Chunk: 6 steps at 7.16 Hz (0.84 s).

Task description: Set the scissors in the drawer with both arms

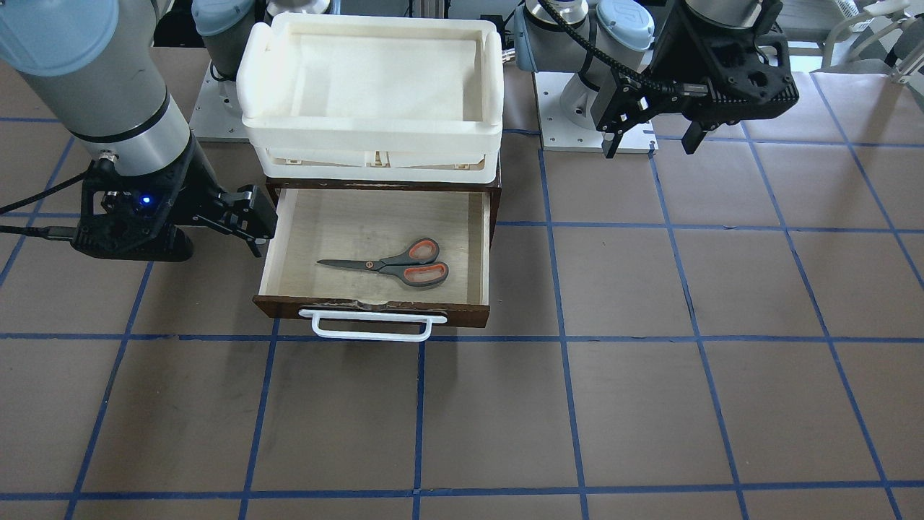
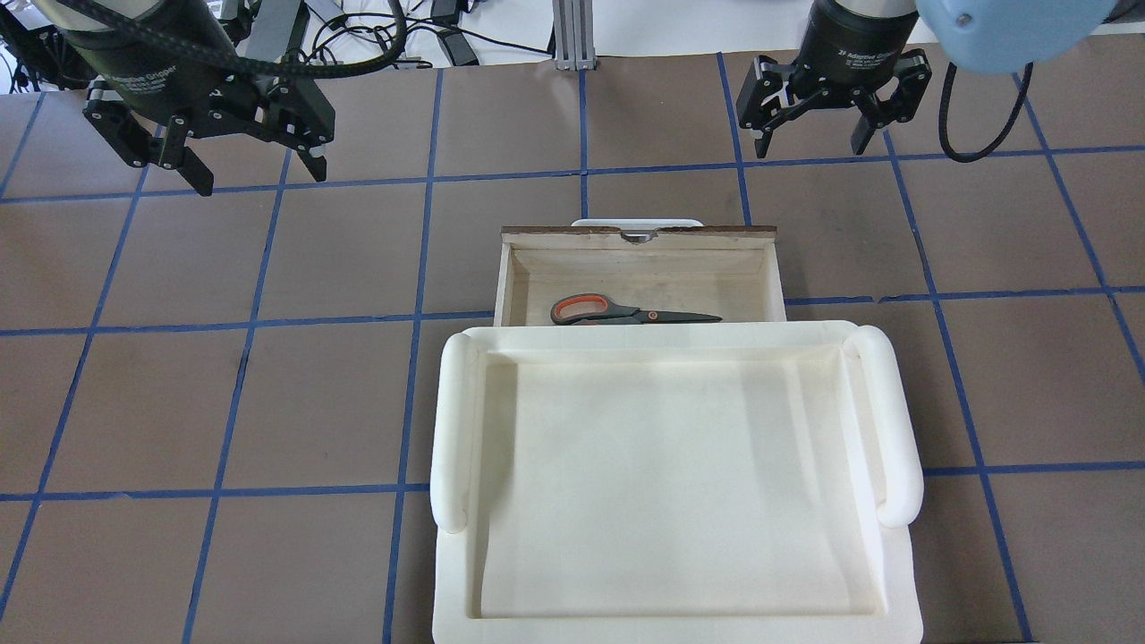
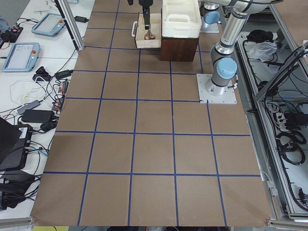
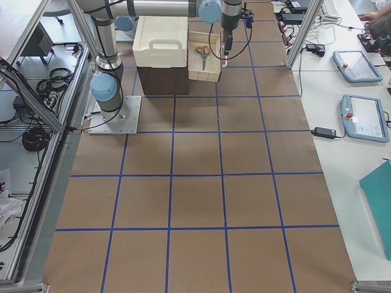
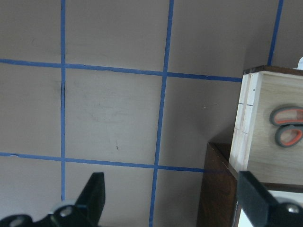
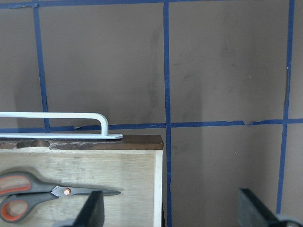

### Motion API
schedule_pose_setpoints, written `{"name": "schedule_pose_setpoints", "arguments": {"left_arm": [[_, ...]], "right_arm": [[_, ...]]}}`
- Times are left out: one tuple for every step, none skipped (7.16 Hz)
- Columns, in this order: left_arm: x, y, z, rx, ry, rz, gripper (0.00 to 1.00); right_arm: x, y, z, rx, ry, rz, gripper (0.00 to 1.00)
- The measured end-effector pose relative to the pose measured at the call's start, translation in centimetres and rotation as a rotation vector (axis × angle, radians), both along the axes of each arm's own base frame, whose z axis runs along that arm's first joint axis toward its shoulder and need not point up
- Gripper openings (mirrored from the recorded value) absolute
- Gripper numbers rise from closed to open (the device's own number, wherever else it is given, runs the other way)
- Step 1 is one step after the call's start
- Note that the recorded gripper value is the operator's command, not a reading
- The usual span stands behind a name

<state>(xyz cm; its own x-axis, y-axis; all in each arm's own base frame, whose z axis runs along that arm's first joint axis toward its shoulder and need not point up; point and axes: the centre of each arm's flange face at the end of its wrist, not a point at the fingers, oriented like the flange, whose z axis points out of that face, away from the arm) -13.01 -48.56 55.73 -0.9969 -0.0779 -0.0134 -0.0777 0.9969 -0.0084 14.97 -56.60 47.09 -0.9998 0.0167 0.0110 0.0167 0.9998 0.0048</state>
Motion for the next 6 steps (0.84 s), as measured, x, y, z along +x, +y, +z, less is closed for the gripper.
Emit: {"name": "schedule_pose_setpoints", "arguments": {"left_arm": [[0.04,0.24,0.23,-0.004,-0.003,-0.036,1.00],[0.03,0.42,0.38,-0.009,-0.001,-0.058,1.00],[0.06,0.51,0.42,-0.012,-0.001,-0.067,1.00],[0.08,0.58,0.41,-0.015,-0.002,-0.070,1.00],[0.08,0.65,0.41,-0.016,-0.002,-0.072,1.00],[0.06,0.69,0.39,-0.017,-0.001,-0.072,1.00]], "right_arm": [[0.09,0.06,-0.01,0.001,0.001,0.001,1.00],[0.11,0.08,-0.03,0.002,0.002,0.001,1.00],[0.10,0.08,-0.05,0.003,0.003,-0.001,1.00],[0.09,0.10,-0.08,0.004,0.004,-0.002,1.00],[0.09,0.10,-0.10,0.004,0.004,-0.003,1.00],[0.08,0.08,-0.14,0.004,0.004,-0.003,1.00]]}}
